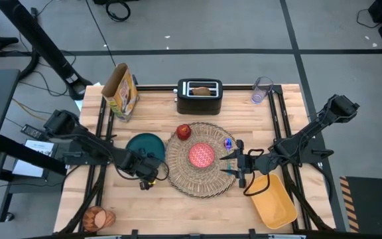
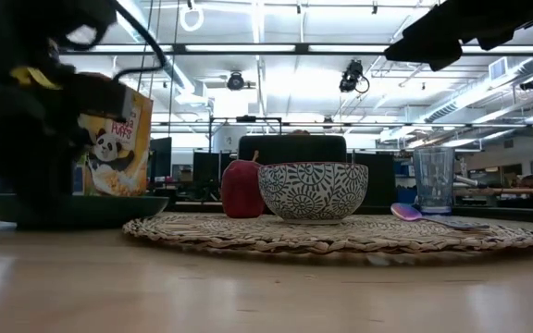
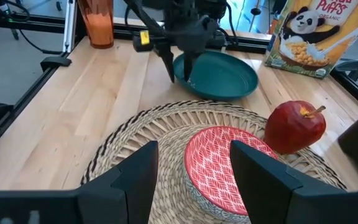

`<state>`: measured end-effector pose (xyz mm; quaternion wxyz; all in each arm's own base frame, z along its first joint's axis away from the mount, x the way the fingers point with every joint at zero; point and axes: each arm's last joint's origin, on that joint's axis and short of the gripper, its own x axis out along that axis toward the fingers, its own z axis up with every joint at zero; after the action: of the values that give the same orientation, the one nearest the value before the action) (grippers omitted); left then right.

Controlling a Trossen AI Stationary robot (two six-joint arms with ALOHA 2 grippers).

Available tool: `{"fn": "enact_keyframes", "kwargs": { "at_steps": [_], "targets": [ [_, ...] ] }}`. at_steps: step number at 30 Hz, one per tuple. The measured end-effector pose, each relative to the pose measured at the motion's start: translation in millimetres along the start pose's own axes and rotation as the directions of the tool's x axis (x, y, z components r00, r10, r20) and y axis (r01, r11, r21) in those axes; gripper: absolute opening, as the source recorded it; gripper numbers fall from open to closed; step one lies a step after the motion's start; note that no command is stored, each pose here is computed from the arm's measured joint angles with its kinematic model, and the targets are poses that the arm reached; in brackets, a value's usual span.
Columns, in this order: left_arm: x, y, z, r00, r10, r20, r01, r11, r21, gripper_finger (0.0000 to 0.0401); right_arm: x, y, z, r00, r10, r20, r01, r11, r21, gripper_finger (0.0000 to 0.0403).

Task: Arrange a breakfast setting
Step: Put the blue plate on the brown table mat

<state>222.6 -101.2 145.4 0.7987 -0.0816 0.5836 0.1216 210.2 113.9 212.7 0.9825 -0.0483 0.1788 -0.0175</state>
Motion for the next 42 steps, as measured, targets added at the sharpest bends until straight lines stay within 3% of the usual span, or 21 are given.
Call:
{"fn": "enact_keyframes", "kwargs": {
  "at_steps": [4, 10, 15, 20, 25, 29, 36, 42],
  "targets": [
    [6, 0, 2, 1.000, 0.021, -0.008, -0.021, 1.000, -0.002, 0.0123, 0, 0, 0, 1.000, 0.001, -0.001, -0.001, 1.000, -0.001, 0.0209],
    [6, 1, 5, 0.998, 0.056, 0.004, -0.056, 0.998, -0.006, 0.0023, 0, 0, 0, 1.000, 0.001, 0.001, -0.001, 1.000, -0.028, 0.0209],
    [-20, -16, 10, 0.996, 0.074, -0.043, -0.069, 0.993, 0.095, 0.0020, -4, -2, 4, 1.000, 0.001, 0.005, -0.001, 0.999, -0.041, 0.0209],
    [-60, -45, 15, 0.999, 0.047, -0.007, -0.044, 0.969, 0.242, 0.0017, -8, -5, 9, 0.999, -0.019, -0.039, 0.017, 0.998, -0.060, 0.0209],
    [-75, -59, 13, 0.998, 0.033, 0.047, -0.044, 0.965, 0.258, 0.0017, -6, -13, 1, 0.989, -0.065, -0.131, 0.061, 0.998, -0.033, 0.0209],
    [-65, -72, 15, 0.987, 0.029, 0.156, -0.076, 0.950, 0.302, 0.0016, -4, -20, -4, 0.977, -0.101, -0.186, 0.097, 0.995, -0.031, 0.0209],
    [-16, -91, 24, 0.986, 0.024, 0.164, -0.094, 0.896, 0.434, 0.0016, -2, -27, -5, 0.971, -0.128, -0.203, 0.121, 0.992, -0.045, 0.0209],
    [-13, -107, 29, 0.983, -0.064, 0.173, -0.029, 0.874, 0.486, 0.0020, 0, -33, -7, 0.961, -0.154, -0.230, 0.145, 0.988, -0.055, 0.0209]
  ]
}}
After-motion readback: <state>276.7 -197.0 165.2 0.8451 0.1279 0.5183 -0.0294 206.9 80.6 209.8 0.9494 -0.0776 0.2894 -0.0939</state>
